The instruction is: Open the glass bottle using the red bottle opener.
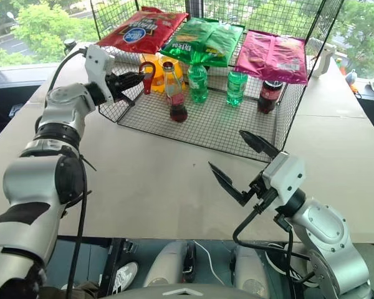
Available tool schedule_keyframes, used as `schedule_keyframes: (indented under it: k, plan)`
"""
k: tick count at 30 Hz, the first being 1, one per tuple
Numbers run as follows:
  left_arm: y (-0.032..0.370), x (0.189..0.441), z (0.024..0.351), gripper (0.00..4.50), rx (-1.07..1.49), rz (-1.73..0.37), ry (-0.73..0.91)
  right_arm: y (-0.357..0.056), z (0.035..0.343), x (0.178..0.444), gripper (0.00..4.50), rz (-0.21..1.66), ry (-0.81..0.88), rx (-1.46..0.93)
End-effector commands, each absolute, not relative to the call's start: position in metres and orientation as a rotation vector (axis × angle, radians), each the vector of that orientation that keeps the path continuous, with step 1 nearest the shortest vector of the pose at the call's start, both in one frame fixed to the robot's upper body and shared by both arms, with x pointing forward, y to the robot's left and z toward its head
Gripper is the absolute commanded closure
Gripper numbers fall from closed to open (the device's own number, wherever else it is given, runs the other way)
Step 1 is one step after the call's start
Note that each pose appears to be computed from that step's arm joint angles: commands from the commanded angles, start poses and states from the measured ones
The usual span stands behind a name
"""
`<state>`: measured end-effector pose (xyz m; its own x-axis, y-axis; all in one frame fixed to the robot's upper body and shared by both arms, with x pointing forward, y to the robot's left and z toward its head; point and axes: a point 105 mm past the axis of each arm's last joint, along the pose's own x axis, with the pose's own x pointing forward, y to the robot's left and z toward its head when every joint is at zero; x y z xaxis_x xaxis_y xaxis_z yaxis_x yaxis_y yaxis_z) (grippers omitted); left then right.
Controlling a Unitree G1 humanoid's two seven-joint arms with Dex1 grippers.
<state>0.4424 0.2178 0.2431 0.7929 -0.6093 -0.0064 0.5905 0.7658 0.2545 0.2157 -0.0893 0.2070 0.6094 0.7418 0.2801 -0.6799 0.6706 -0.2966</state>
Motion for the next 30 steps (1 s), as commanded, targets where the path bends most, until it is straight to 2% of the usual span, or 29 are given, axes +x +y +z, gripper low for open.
schedule_keyframes:
  k: [1, 12, 18, 21, 27, 30]
  plan:
    - [0.218, 0.434, 0.261, 4.43, 0.277, -0.710, -0.145, -0.089, 0.215, 0.213, 0.00, 0.827, -0.434, -0.168]
    - [0.232, 0.415, 0.255, 4.43, 0.212, -0.804, -0.151, -0.094, 0.214, 0.227, 0.00, 0.785, -0.397, -0.152]
    - [0.250, 0.385, 0.251, 4.43, 0.097, -0.909, -0.124, -0.094, 0.207, 0.232, 0.00, 0.772, -0.314, -0.160]
    - [0.252, 0.358, 0.251, 4.43, -0.050, -1.020, -0.080, -0.099, 0.198, 0.236, 0.00, 0.710, -0.210, -0.233]
    - [0.212, 0.310, 0.234, 4.43, -0.236, -1.269, 0.106, -0.090, 0.203, 0.238, 0.00, 0.889, -0.067, 0.001]
    - [0.181, 0.303, 0.231, 4.43, -0.265, -1.350, 0.116, -0.083, 0.201, 0.238, 0.00, 0.988, 0.038, 0.068]
